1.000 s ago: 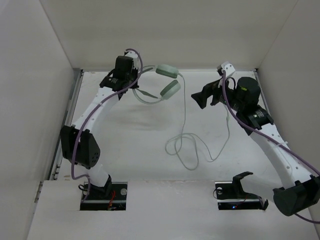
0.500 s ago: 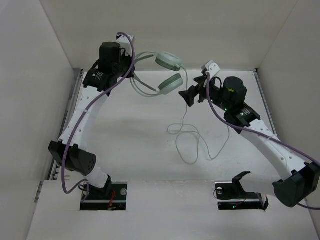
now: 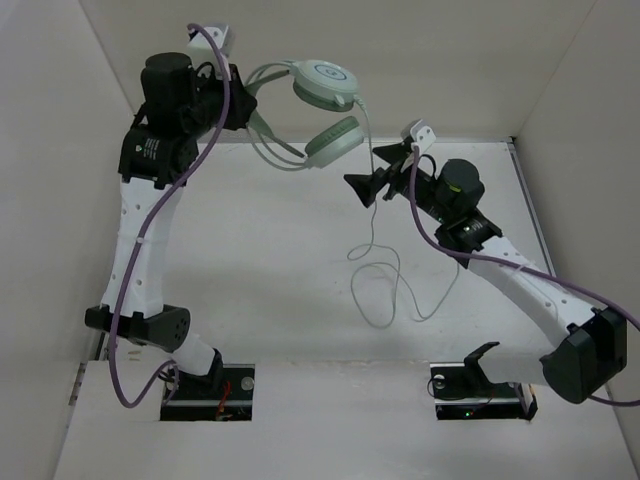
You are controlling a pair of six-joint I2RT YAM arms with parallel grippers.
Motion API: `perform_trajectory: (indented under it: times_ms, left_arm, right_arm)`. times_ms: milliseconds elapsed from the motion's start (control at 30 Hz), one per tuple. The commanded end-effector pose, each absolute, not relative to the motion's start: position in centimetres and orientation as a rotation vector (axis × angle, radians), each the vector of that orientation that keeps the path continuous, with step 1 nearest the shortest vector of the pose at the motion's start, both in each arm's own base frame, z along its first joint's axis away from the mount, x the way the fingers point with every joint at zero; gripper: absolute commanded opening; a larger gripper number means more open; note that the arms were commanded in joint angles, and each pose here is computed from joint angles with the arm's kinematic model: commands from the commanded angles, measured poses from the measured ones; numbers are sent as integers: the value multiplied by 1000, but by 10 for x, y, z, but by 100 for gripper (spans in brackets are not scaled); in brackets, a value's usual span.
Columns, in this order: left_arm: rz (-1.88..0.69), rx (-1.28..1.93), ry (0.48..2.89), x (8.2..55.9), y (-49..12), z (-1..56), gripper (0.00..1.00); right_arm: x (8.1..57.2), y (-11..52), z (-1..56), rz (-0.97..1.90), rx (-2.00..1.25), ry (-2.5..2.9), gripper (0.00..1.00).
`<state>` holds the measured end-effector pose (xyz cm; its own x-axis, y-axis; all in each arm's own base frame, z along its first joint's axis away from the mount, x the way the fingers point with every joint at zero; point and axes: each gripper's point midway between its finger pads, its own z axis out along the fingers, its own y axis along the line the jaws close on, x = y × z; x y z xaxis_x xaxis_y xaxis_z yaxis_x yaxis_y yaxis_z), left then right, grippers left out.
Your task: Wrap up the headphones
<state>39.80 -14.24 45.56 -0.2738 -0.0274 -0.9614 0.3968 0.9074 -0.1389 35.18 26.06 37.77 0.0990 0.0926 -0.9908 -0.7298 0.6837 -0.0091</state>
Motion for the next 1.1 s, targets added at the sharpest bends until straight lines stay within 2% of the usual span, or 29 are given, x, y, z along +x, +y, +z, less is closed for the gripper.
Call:
perform_trajectory:
  times_ms: [0,67,267,400,433,533,567,700,1067]
  left_arm:
    - [-570,243,1642,378,-147,524,0]
    - [-616,223,1635,377,-147,531,0]
    - [-748,144,1636,380,-144,539,0]
    - [-826,57,1630,390,-135,543,0]
    - [-836,35,1630,393,-131,543,0]
    - [-860,-25,1638,403,-121,540,0]
    - [-861,-43,1645,406,-118,536,0]
    - [-826,-155,1699,427,-100,510,0]
    - [-855,-142,1753,427,-119,491,0]
  right_arm:
    - [332,287,386,771,-635,1247,100]
    - [327,296,377,797,-647,1254,96]
    - [305,316,357,951,-694,1279,68]
    - [285,324,345,1041,-750,1299,56]
    - [279,325,344,1063,-765,1297,51]
    - [265,326,344,1117,-794,1301,17]
    - [264,326,343,1118,-794,1306,11]
    - [260,322,338,1109,-827,1334,4]
    - [280,298,360,1009,-806,1301,4]
